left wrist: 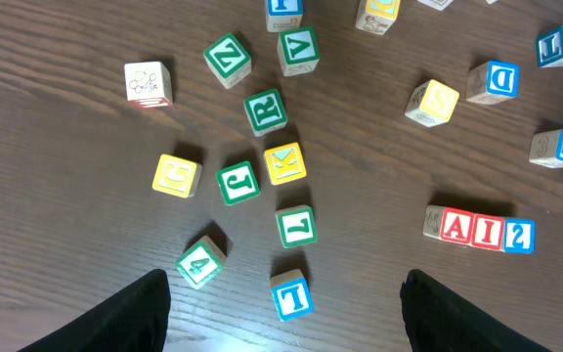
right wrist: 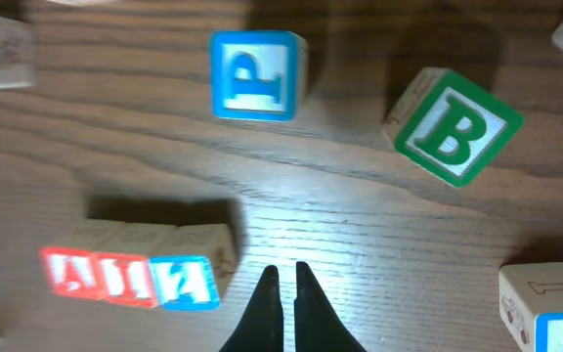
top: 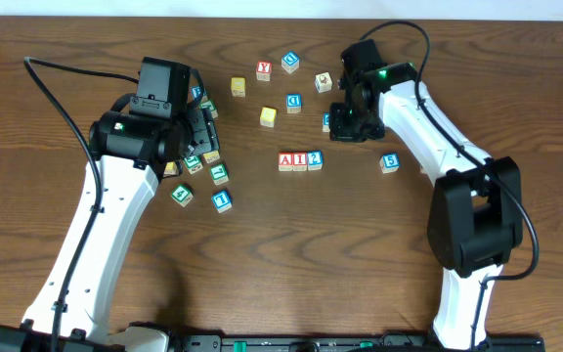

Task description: Spell out AI2

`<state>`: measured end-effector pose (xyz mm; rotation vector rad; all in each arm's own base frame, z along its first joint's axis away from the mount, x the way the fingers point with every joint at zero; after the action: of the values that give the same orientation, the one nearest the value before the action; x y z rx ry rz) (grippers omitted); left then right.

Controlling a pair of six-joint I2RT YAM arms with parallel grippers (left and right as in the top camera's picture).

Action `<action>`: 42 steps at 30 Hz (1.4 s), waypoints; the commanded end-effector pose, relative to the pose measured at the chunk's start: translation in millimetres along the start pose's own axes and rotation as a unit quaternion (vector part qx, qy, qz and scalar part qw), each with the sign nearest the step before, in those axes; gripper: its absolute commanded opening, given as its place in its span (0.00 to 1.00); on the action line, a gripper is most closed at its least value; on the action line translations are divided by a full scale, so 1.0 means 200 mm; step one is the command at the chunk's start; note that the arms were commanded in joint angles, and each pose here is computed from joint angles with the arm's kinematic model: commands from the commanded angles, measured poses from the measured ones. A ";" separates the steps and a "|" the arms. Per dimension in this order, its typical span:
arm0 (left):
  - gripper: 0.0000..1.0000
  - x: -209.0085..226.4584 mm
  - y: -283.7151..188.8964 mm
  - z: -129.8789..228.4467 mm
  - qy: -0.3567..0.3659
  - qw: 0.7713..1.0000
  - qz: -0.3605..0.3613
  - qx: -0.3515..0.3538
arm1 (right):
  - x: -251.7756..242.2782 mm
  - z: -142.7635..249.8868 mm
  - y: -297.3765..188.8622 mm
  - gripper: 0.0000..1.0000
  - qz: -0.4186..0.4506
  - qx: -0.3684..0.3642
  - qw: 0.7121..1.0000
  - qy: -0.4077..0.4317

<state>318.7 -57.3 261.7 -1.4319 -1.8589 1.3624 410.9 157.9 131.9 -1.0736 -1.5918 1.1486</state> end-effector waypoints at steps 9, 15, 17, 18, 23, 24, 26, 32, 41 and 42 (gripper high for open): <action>0.75 0.01 0.01 -0.01 0.007 1.000 -0.008 -0.004 | 0.11 0.10 0.10 0.01 -0.004 0.021 1.000 -0.023; 0.75 0.01 0.01 -0.01 0.007 1.000 -0.008 -0.004 | 0.11 0.15 0.19 0.01 -0.004 0.022 1.000 -0.021; 0.75 0.01 0.01 -0.01 0.007 1.000 -0.009 -0.004 | 0.11 0.16 0.22 0.01 -0.004 0.021 1.000 -0.021; 0.75 0.01 0.01 -0.01 0.007 1.000 -0.009 -0.004 | 0.11 0.16 0.23 0.01 -0.004 0.020 1.000 -0.020; 0.74 0.01 0.01 -0.01 0.007 1.000 -0.008 -0.004 | 0.11 0.17 0.23 0.01 -0.005 0.019 1.000 -0.021; 0.75 0.01 0.01 -0.01 0.007 1.000 -0.008 -0.004 | 0.11 0.17 0.23 0.01 -0.005 0.019 1.000 -0.021; 0.75 0.01 0.01 -0.01 0.007 1.000 -0.008 -0.004 | 0.12 0.17 0.23 0.01 -0.005 0.020 1.000 -0.022; 0.75 0.01 0.01 -0.01 0.007 1.000 -0.009 -0.004 | 0.12 0.17 0.23 0.01 -0.007 0.020 1.000 -0.023; 0.75 0.01 0.01 -0.01 0.007 1.000 -0.009 -0.004 | 0.15 0.18 0.23 0.01 -0.016 0.025 0.999 -0.028; 0.75 0.01 0.01 -0.01 0.007 1.000 -0.009 -0.004 | 0.16 0.18 0.23 0.01 -0.016 0.025 0.999 -0.029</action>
<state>318.7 -57.3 261.7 -1.4321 -1.8586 1.3621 379.3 183.5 84.4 -1.0048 -1.6096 1.2090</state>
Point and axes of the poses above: each gripper's point midway between its finger pads, its own y axis out along the fingers, its own x axis along the line the jaws close on, z = x × y, the point moved 7 cm from there along -y, back along the fingers, and after that the axes turned 13 degrees about -y, right-handed, at the moved point
